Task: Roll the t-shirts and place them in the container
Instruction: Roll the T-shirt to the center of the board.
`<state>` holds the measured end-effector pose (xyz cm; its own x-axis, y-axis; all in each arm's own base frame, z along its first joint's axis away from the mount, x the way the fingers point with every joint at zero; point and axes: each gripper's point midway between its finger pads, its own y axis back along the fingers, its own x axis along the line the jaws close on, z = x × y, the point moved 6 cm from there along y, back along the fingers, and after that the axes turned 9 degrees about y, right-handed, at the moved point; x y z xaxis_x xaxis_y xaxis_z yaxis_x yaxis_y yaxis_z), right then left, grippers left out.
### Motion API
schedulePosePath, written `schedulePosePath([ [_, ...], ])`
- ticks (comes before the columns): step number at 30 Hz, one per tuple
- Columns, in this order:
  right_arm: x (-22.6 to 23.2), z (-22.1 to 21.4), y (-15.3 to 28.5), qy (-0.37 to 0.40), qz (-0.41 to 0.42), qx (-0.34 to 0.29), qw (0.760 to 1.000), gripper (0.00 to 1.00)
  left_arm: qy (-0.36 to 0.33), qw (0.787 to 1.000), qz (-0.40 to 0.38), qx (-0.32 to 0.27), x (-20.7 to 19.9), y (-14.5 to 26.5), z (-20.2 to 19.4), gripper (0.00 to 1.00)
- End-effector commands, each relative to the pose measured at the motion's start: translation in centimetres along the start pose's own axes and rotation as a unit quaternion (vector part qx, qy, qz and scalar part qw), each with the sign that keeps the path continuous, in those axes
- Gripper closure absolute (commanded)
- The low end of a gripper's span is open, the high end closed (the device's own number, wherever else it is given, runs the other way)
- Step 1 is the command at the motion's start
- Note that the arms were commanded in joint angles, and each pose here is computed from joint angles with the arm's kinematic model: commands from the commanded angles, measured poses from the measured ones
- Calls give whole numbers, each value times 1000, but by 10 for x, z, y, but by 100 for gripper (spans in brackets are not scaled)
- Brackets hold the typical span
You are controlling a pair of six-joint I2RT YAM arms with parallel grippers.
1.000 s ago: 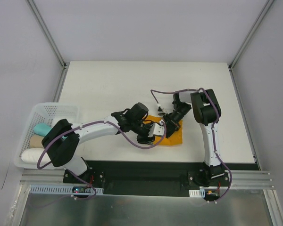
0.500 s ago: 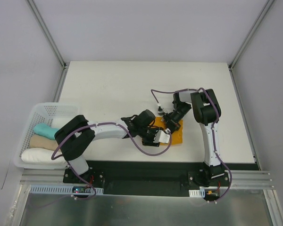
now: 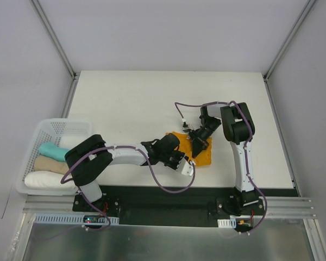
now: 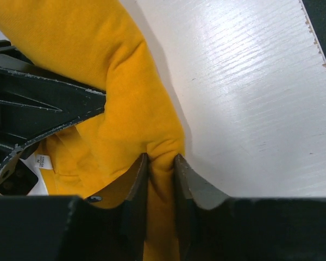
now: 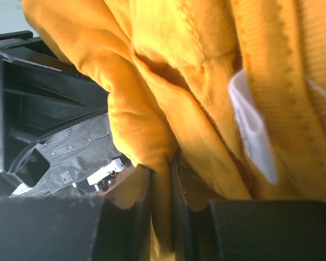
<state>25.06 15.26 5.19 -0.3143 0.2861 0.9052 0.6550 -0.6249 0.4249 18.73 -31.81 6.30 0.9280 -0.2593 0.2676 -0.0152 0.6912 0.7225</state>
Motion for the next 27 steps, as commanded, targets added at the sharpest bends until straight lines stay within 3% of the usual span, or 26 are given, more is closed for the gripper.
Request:
schedulePosePath([
  [1,3,-14,-2,-58,16,56,997,94,12,982,-106,157,-61,-12,-78,87],
  [2,3,-13,-1,-58,16,55,997,94,14,980,-115,161,-64,-12,-80,99],
  [7,12,-14,16,-16,28,22,999,96,48,973,-170,149,-70,-5,-65,100],
  [9,35,-7,54,29,17,-49,998,78,79,971,-181,133,-67,-1,-59,100],
  [10,44,0,73,46,-7,-76,996,47,90,971,-181,126,-62,0,-54,100],
  [11,68,4,100,122,-72,-91,986,4,112,967,-190,125,-62,3,-52,100],
  [13,85,-5,124,205,-132,-100,965,4,143,963,-205,99,-54,5,-47,100],
  [15,118,-19,155,248,-214,-152,932,4,182,956,-209,96,-49,7,-48,100],
  [16,117,-11,175,280,-278,-190,899,4,194,954,-215,74,-43,7,-40,100],
  [17,119,-16,178,245,-305,-224,893,4,214,950,-216,73,-42,8,-38,100],
  [18,153,-33,197,266,-388,-276,838,4,226,947,-219,71,-40,8,-38,100],
  [19,153,-23,231,297,-502,-311,750,4,240,944,-222,52,-33,9,-34,100],
  [20,169,-29,238,298,-545,-354,699,4,251,940,-225,47,-31,10,-32,100],
  [21,183,-33,241,339,-591,-399,614,4,265,934,-234,46,-33,11,-32,100],
  [22,191,-36,241,339,-600,-433,581,4,282,929,-240,26,-26,13,-25,100],
  [24,195,-40,226,250,-539,-516,617,4,312,915,-254,15,-23,15,-22,100],
  [25,189,-35,214,226,-474,-511,680,4,327,911,-253,9,-16,16,-19,100],
  [27,188,-37,184,202,-370,-462,781,4,349,898,-269,-6,-15,16,-16,100],
])
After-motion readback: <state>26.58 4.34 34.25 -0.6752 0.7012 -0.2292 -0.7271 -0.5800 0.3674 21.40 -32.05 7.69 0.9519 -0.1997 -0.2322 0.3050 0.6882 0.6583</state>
